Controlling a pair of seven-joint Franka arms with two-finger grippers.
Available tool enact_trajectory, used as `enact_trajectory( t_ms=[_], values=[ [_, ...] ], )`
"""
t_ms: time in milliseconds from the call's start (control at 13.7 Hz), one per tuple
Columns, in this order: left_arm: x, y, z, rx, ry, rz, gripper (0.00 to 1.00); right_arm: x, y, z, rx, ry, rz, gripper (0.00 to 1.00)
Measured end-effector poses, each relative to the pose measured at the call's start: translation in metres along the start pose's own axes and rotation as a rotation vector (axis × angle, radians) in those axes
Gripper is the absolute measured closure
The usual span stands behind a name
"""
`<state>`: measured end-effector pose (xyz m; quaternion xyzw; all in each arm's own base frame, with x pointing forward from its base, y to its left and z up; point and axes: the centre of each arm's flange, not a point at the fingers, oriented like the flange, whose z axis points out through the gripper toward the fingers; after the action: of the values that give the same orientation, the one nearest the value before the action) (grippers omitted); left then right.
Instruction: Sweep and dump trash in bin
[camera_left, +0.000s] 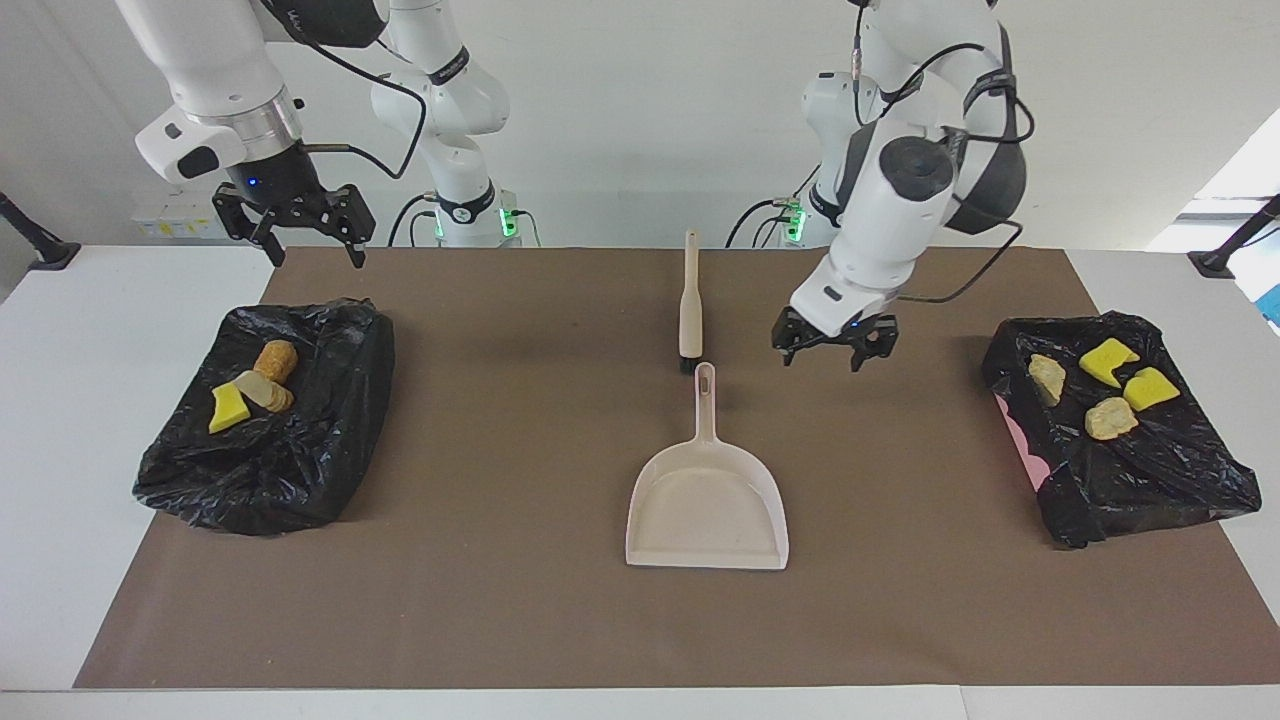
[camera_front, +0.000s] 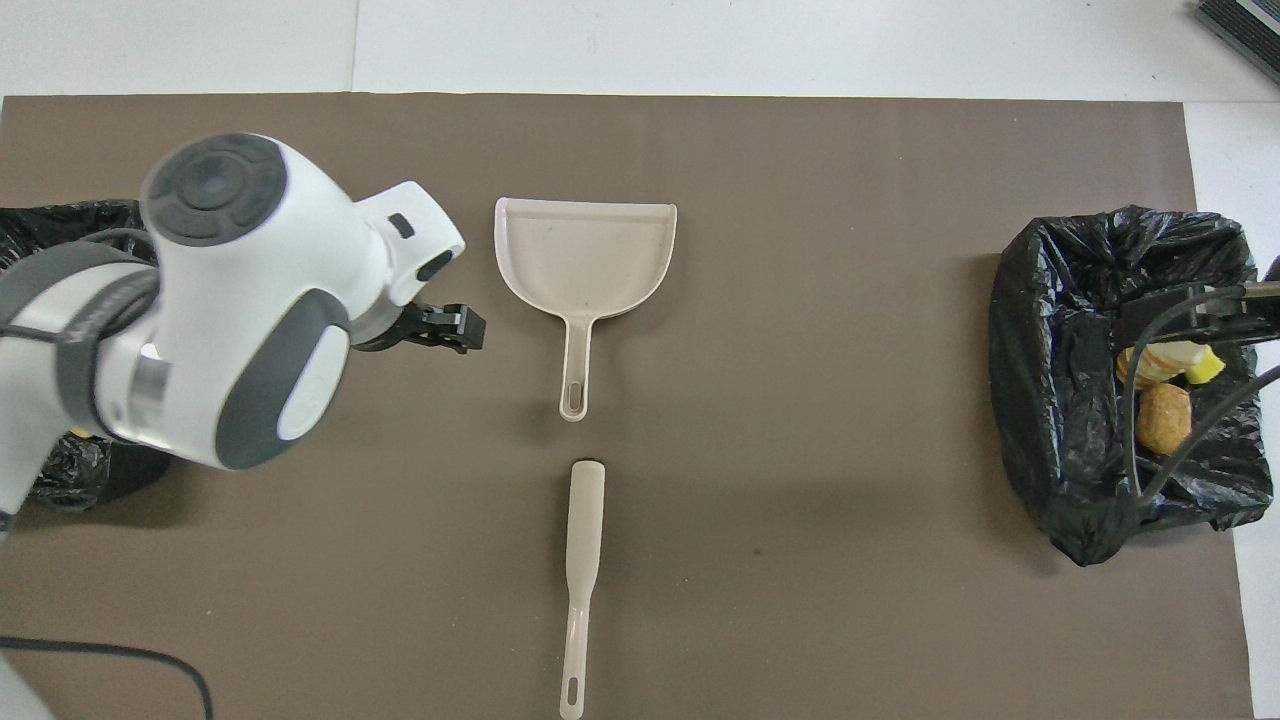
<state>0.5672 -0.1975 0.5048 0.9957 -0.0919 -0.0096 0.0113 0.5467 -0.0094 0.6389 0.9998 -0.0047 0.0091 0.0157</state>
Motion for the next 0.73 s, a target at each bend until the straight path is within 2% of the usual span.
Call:
enact_trajectory(
  t_ms=[439, 586, 732],
  values=[
    [-0.044, -0.15, -0.095, 0.005, 0.102, 0.078, 0.0, 0.0, 0.0, 0.0, 0.0, 0.0, 0.0, 0.0],
    [-0.064, -0.176, -0.128, 0.01, 0.114, 0.07, 0.0, 0.0, 0.0, 0.0, 0.0, 0.0, 0.0, 0.0],
    [-0.08, -0.179, -0.162, 0.01, 0.106, 0.065, 0.0, 0.0, 0.0, 0.0, 0.0, 0.0, 0.0, 0.0]
  ],
)
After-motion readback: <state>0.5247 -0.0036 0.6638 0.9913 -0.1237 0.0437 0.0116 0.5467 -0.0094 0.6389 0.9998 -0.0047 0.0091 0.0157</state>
